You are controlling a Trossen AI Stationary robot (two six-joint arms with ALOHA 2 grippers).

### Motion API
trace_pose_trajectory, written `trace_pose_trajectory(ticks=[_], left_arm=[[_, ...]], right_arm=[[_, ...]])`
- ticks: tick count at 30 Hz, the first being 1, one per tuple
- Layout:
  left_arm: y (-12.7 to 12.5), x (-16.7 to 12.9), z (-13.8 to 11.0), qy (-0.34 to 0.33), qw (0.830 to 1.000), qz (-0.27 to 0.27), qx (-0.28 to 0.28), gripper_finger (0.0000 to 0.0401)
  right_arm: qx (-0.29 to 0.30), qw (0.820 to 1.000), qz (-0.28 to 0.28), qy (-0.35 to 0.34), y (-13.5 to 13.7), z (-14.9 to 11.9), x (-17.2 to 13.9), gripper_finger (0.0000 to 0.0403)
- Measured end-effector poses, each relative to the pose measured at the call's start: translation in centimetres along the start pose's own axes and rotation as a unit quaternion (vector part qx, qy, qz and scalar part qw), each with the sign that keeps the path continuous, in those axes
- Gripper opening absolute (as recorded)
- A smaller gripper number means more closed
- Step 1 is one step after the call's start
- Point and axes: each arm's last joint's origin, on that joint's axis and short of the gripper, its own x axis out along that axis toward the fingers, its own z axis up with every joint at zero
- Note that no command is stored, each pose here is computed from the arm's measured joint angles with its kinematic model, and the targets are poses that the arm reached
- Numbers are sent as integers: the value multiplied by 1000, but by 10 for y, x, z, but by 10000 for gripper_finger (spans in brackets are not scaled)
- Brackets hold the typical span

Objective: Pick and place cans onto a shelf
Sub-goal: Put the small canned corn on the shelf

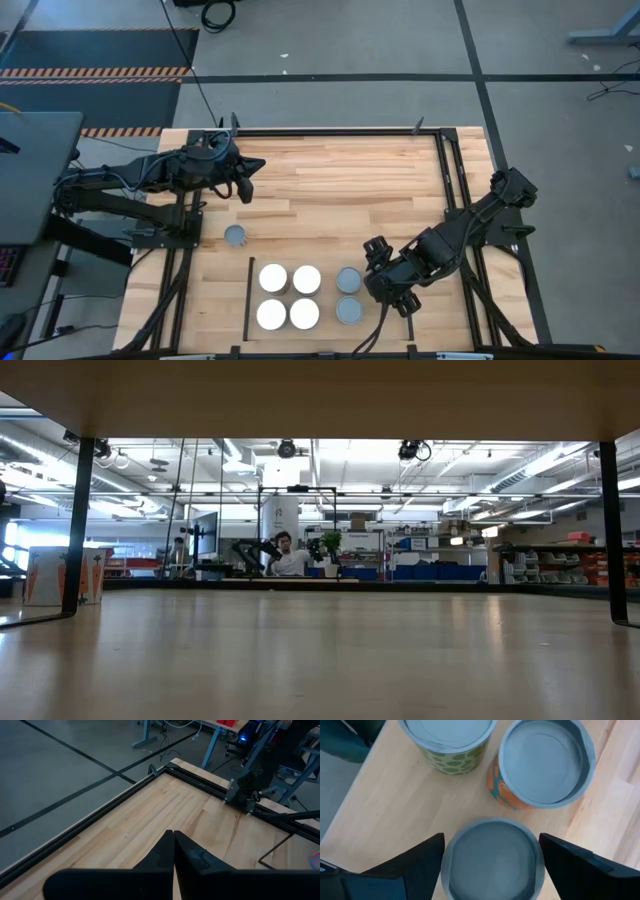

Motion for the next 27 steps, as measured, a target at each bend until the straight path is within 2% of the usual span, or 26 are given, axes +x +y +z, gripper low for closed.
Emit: trace_pose_trajectory(ticks=[27], left_arm=[[0,-1,0,-1,1000,-1,-5,9]], right_arm=[[-16,1000,-10,-14,0,2,0,331]])
